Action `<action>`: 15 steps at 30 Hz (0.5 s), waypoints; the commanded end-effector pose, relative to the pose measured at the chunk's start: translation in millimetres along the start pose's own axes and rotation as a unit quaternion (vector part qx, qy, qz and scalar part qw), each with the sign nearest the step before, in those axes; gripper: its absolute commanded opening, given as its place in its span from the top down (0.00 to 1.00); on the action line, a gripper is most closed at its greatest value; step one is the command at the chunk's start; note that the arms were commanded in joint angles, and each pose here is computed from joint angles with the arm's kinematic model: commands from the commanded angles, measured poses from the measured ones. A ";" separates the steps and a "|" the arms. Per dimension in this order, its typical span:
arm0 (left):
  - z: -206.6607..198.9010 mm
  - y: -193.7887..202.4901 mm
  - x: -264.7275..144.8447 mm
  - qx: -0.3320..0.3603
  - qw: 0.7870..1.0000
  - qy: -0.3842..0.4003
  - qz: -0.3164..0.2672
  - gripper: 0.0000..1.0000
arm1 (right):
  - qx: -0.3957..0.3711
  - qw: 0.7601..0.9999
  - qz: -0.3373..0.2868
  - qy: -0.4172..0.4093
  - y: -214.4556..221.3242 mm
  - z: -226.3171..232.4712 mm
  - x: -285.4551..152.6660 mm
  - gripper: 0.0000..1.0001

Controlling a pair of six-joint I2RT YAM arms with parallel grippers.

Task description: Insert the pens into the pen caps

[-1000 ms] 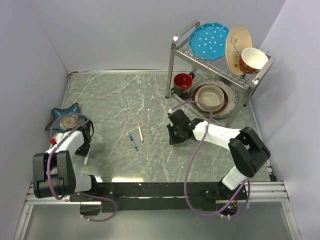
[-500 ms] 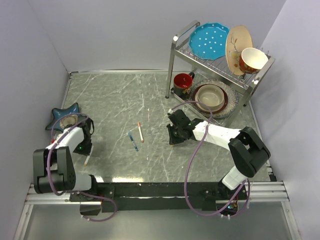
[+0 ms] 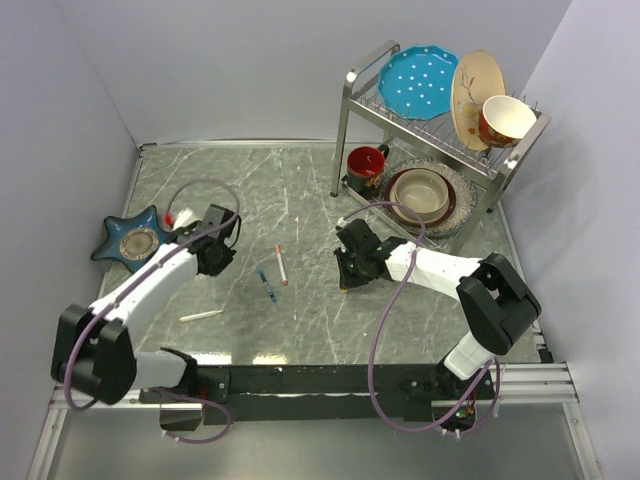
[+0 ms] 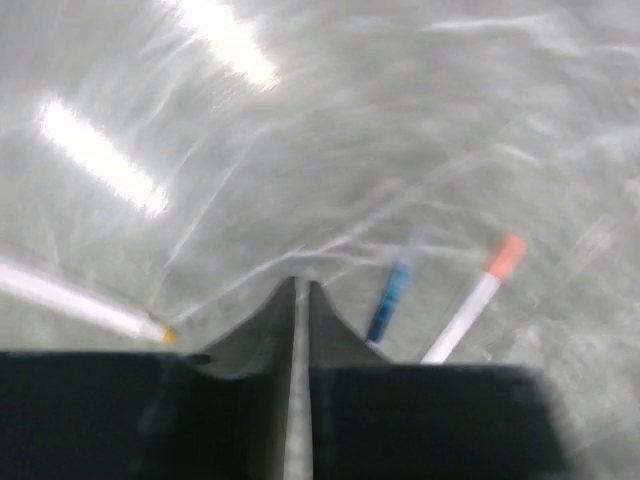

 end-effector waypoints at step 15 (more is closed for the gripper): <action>-6.0 -48.9 -61.3 0.761 0.607 0.198 -0.118 0.52 | 0.021 0.998 -0.052 -0.030 -17.6 12.4 -21.2 0.86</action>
Point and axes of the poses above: each gripper's point midway between its finger pads, its own x axis out along the fingers, its own z axis along the line the jaws close on, y = z × x, the point moved 4 cm from there along -x, back along the fingers, and after that the axes turned 4 degrees about x, right-handed, at the moved point
